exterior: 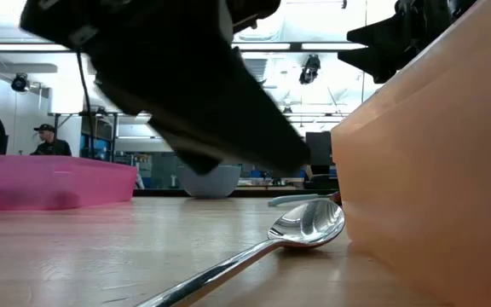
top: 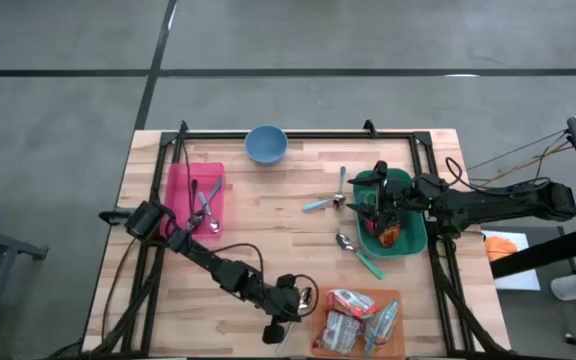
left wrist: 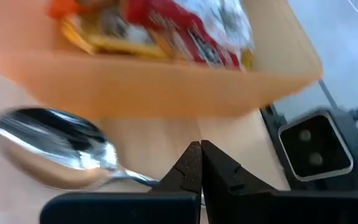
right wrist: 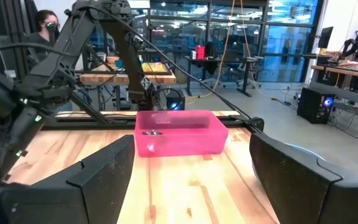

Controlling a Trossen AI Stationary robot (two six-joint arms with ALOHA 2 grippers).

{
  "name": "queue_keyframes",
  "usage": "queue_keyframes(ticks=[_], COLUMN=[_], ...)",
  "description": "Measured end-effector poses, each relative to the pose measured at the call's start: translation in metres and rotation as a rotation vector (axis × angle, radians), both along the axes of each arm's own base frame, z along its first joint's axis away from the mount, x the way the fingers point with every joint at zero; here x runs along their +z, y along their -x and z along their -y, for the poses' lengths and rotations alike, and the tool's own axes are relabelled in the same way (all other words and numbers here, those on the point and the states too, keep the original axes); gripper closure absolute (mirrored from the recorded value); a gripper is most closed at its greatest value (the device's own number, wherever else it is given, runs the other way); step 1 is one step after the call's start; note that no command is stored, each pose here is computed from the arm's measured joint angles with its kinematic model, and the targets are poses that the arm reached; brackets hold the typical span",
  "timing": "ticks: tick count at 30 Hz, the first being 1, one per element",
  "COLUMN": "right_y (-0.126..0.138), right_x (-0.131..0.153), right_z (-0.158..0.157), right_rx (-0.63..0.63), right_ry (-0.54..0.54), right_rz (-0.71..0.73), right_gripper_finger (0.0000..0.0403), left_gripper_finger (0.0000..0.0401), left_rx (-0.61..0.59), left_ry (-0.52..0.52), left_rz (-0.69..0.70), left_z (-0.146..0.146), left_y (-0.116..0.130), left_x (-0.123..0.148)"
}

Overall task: Pick & Place Food Item
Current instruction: Put the silver spoon into the pink bin

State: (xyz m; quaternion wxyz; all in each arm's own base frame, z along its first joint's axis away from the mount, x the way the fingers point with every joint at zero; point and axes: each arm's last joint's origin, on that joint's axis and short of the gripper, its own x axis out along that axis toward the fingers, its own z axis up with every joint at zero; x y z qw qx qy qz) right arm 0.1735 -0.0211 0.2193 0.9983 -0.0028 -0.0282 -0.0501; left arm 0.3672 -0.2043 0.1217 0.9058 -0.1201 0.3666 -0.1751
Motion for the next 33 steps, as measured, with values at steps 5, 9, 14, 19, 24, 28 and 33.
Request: queue_keyframes(ticks=[5, 9, 14, 19, 24, 28, 33], right_y=[0.0, 0.0, 0.0, 0.0, 0.0, 0.0, 0.0], right_x=[0.0, -0.001, -0.001, -0.001, -0.002, -0.002, -0.003], right_z=[0.0, 0.0, 0.0, 0.0, 0.0, 0.0, 0.0], right_rx=[0.0, 0.0, 0.0, 0.001, 0.0, 0.0, 0.0], right_ry=[-0.001, -0.001, -0.001, -0.001, -0.001, -0.002, -0.003], right_rz=[-0.005, -0.007, -0.007, -0.01, -0.015, -0.024, -0.03], right_gripper_finger=[0.0087, 0.0087, 0.0087, 0.0087, 0.0087, 0.0087, 0.0087], left_gripper_finger=[0.0399, 0.0399, 0.0399, 0.0399, 0.0399, 0.0399, 0.0399], left_rx=[-0.029, -0.03, -0.03, -0.01, 0.044, 0.106, 0.208], left_ry=[-0.027, -0.042, -0.052, -0.082, -0.156, -0.227, -0.298], left_rz=[0.003, -0.004, -0.026, -0.066, -0.115, -0.183, -0.286], left_z=[0.001, -0.001, -0.001, -0.004, -0.01, -0.016, -0.024], left_y=[-0.002, -0.003, -0.003, 0.0, 0.007, 0.015, 0.024], left_x=[-0.012, -0.019, -0.025, -0.023, -0.014, -0.009, -0.009])
